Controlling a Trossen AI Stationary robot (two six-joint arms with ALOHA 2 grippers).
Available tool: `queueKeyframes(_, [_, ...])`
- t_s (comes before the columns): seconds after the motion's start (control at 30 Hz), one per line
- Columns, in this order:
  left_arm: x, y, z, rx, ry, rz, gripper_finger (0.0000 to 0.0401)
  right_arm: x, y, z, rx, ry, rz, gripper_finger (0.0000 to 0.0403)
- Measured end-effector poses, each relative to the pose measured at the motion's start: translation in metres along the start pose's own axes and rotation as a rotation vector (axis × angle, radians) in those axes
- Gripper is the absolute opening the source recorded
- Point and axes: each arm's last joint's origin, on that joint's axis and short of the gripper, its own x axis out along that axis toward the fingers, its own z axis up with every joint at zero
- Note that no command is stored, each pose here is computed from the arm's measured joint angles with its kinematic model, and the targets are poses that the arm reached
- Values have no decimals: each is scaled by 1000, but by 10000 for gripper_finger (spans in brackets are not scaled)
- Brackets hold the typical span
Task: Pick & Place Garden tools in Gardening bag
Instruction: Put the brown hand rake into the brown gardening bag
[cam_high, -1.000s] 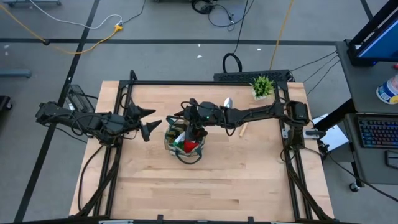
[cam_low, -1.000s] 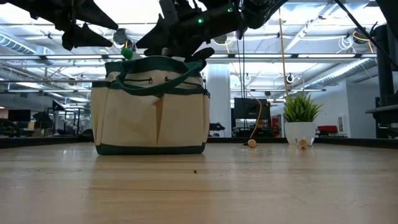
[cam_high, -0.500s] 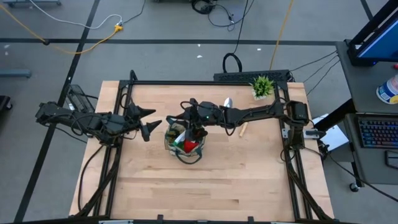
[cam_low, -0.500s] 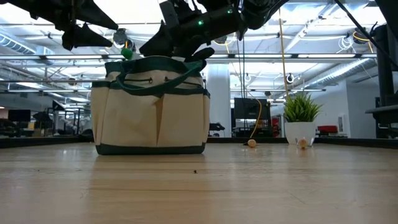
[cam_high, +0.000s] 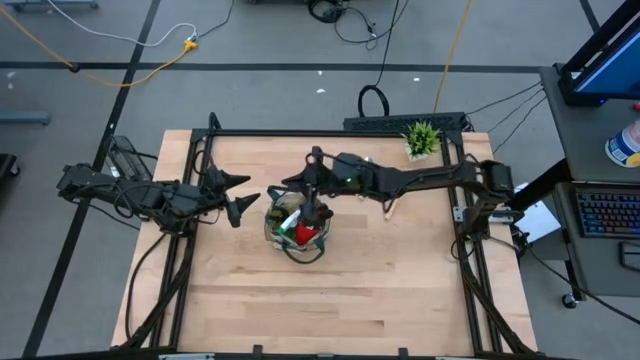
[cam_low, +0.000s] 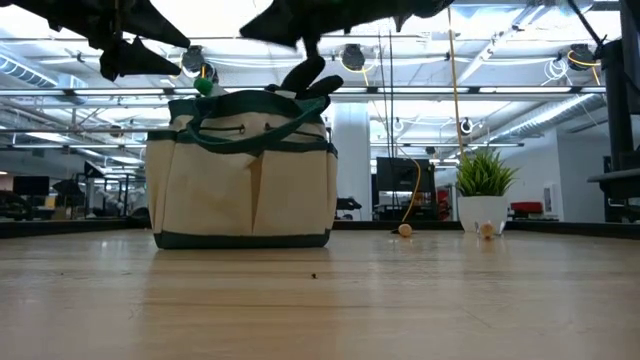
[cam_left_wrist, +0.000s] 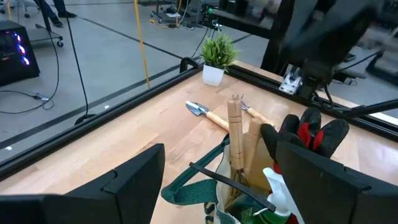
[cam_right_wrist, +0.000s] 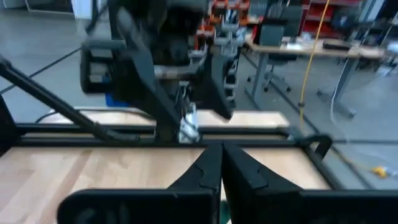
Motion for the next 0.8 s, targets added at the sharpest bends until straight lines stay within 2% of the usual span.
queueKeyframes(0.17, [0,0,0,-1,0,0,310,-22,-5,17,-14,52,-116,1])
queueKeyframes(0.33, [0,0,0,-14,0,-1,310,-51,-13,24,-3,218,-271,1])
queueKeyframes(0.63, [0,0,0,-25,0,-2,310,-95,-29,6,259,560,-473,1])
queueKeyframes(0.8, [0,0,0,-32,-3,-3,310,-109,-37,-9,351,729,-558,1])
